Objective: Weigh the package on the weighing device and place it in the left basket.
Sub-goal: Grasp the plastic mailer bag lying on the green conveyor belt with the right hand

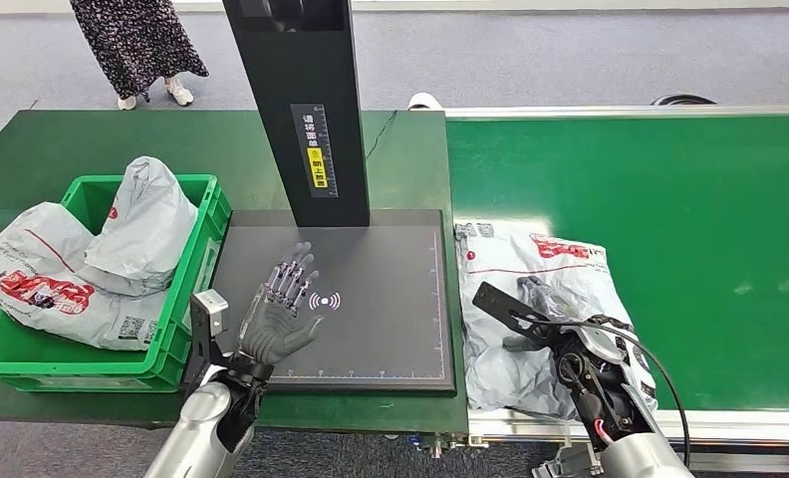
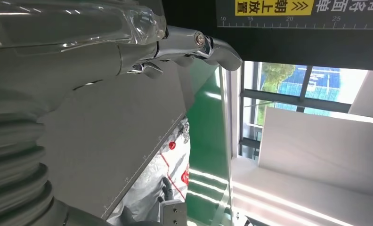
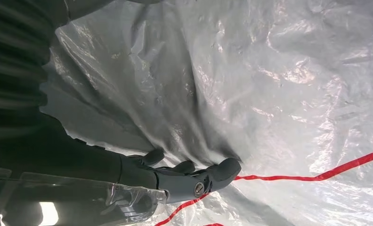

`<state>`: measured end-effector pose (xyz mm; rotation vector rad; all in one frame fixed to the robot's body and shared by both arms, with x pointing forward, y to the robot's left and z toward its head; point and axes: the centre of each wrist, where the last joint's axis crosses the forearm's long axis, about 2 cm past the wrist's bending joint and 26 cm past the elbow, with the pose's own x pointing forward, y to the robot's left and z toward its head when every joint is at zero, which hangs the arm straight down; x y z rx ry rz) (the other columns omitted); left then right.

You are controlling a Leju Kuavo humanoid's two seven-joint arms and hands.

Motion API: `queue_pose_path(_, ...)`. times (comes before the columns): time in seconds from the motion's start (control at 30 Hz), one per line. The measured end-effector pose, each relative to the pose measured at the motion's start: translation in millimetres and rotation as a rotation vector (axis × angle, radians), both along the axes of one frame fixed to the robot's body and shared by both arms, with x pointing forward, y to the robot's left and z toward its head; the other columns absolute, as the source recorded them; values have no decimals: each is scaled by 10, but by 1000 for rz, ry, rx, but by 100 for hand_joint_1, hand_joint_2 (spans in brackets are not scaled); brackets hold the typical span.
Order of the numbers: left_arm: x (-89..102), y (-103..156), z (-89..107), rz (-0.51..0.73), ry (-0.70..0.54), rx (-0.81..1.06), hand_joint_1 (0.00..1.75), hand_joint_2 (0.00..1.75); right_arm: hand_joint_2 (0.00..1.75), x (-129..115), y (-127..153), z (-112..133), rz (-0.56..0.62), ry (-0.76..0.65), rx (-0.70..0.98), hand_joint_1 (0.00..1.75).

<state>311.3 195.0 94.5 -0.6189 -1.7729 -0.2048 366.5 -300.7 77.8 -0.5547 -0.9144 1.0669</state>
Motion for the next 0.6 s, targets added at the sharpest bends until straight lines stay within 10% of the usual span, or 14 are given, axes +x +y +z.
queue_pose_path(0.37, -29, -3, -25, 13, 25, 1, 0, 175, 175, 29, -3, 8, -41, 10, -105, 0)
queue_pose_path(0.5, -64, -3, -34, 17, 32, 2, 0, 175, 175, 22, -34, 6, -81, 23, -189, 173)
queue_pose_path(0.6, -55, -9, -21, 14, 38, 1, 0, 175, 175, 16, -56, -12, -41, 74, -174, 175)
